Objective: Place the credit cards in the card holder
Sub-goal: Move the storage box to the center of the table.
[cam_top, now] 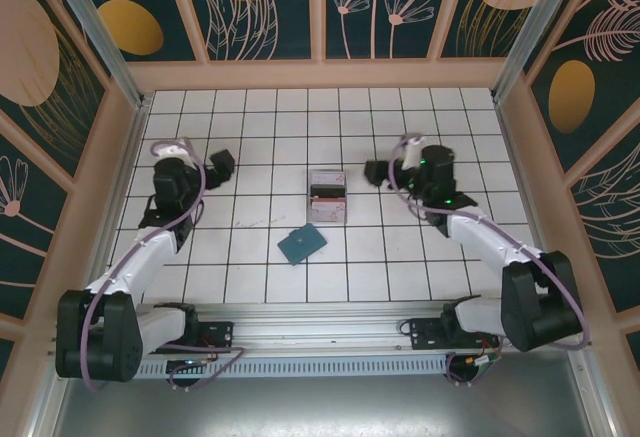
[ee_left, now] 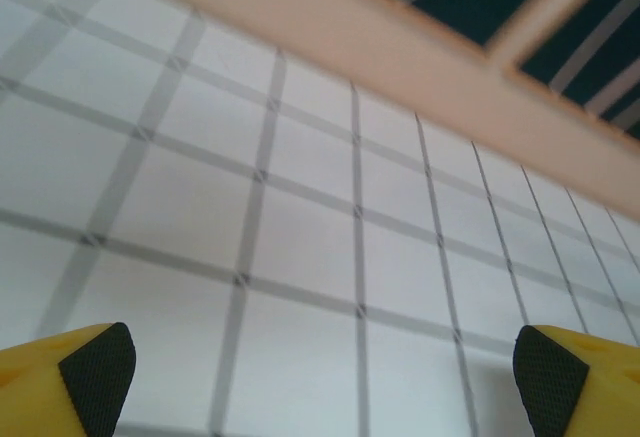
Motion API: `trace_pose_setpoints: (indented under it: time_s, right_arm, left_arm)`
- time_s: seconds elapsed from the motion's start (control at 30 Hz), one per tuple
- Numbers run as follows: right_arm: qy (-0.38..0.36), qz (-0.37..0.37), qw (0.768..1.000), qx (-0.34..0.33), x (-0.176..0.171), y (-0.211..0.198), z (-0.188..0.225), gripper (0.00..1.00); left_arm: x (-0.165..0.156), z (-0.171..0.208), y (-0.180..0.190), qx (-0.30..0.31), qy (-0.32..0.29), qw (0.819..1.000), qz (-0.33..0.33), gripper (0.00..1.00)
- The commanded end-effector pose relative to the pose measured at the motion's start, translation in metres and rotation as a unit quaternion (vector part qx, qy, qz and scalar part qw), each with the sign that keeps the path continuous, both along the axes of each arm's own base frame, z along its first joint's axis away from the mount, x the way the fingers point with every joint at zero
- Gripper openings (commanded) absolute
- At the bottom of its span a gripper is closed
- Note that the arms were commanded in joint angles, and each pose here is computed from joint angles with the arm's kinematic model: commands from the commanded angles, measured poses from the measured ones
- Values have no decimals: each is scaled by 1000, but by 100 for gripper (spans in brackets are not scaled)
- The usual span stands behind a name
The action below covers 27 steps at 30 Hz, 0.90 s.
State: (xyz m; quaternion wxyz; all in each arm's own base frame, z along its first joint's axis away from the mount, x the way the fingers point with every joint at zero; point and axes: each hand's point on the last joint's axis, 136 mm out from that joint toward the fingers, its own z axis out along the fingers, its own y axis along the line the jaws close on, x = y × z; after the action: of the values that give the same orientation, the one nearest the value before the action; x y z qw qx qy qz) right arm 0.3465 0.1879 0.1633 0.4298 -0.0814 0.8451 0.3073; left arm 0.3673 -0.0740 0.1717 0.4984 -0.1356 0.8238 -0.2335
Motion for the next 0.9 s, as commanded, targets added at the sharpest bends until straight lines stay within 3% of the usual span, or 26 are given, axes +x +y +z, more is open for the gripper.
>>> trace_pose_setpoints:
  time_s: [0.0,0.13,0.27,0.37,0.47,0.53,0.73,0.87]
  right_arm:
    - [146,32,988,32,-48,25,-50,91]
    - [188,42,981,1,-67,44,-81,85]
    - [206,58,977,-13,-69,62,-96,77]
    - [214,59,975,-13,-64,71,-104,74]
    - [227,51,972,-22,-56,75,-113,69]
    - [222,53,973,-25,-49,78,-113,68]
    - [219,41,973,-55,-27,79,-121,67]
    - [218,38,975,-38,-14,78,-121,66]
  left_arm:
    - [-51,-43,-66,-65,116,986,-99,98]
    - [-80,-70,-110,-82,171,966,-178,94]
    - [-85,-89,-133,-42,214,947,-234,92]
    - [-77,-93,-151,-39,224,937,-266,90]
    - [-69,-101,-165,-42,237,925,-295,75]
    - [-62,-107,-169,-38,245,922,-297,71]
    - [-32,-115,-184,-37,253,920,-296,65]
    - [-12,-120,-200,-49,260,915,-304,62]
